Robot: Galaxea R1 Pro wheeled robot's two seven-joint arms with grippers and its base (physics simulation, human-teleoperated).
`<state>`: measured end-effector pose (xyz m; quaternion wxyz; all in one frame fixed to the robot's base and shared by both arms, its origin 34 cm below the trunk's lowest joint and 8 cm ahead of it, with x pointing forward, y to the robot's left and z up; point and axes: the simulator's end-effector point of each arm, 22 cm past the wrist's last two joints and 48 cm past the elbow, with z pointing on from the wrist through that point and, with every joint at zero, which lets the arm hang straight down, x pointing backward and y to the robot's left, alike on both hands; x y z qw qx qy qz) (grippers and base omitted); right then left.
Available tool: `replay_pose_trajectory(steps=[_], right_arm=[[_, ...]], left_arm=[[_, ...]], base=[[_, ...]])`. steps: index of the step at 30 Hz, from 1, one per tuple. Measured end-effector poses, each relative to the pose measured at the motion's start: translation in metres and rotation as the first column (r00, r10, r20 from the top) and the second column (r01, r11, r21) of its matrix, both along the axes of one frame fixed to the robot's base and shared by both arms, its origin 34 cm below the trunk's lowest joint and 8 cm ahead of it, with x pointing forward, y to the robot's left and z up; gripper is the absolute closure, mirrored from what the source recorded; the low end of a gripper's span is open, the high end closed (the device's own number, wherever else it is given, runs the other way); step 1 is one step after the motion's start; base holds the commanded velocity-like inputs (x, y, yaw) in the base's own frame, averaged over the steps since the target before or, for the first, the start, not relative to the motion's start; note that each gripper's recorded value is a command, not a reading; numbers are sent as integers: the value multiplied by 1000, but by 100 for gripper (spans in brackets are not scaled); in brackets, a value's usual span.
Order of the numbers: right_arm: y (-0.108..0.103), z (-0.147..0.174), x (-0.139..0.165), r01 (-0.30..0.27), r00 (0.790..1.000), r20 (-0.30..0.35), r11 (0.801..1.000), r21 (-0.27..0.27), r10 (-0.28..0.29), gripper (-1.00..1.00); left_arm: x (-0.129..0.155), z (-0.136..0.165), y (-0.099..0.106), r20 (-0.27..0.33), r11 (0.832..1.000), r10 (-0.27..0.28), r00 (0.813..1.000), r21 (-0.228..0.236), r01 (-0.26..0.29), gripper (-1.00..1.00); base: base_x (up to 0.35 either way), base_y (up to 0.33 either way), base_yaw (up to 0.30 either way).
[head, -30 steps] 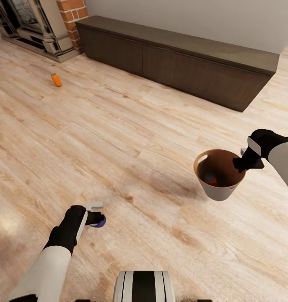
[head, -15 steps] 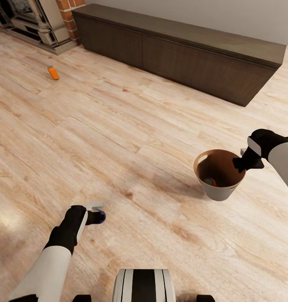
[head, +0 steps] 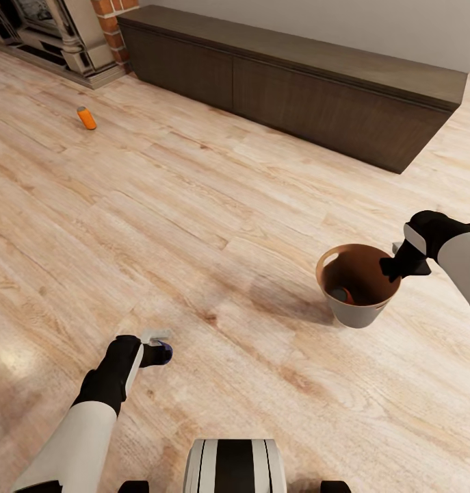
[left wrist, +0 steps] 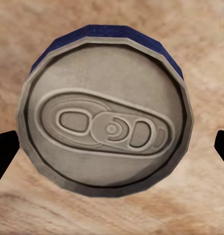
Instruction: Put the three can of soda from the living room inside the tash can in the kitchen.
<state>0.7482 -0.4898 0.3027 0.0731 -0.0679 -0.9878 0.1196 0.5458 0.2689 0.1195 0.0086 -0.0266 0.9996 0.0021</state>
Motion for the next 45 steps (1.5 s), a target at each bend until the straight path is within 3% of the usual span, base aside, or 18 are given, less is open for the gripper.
replay_pose_trajectory(steps=[23,24,34,45], right_arm=[[-1,0,0,0,1000,-1,1000,-2,0,100],[-1,0,0,1,1000,0,1000,-1,-1,100],[-1,0,-1,-1,1000,-2,1000,-3,1,100],[-1,31,7,0,999,43,1000,-2,0,100]], left_arm=[[15,8,6,42,1000,0,999,16,0,-100],[15,8,6,43,1000,0,999,15,0,100],[14,8,4,42,1000,1,999,12,-1,100],[29,30,4,82,1000,2,997,12,-3,100]], base=[[0,0,0],[0,0,0],[0,0,0],[0,0,0]])
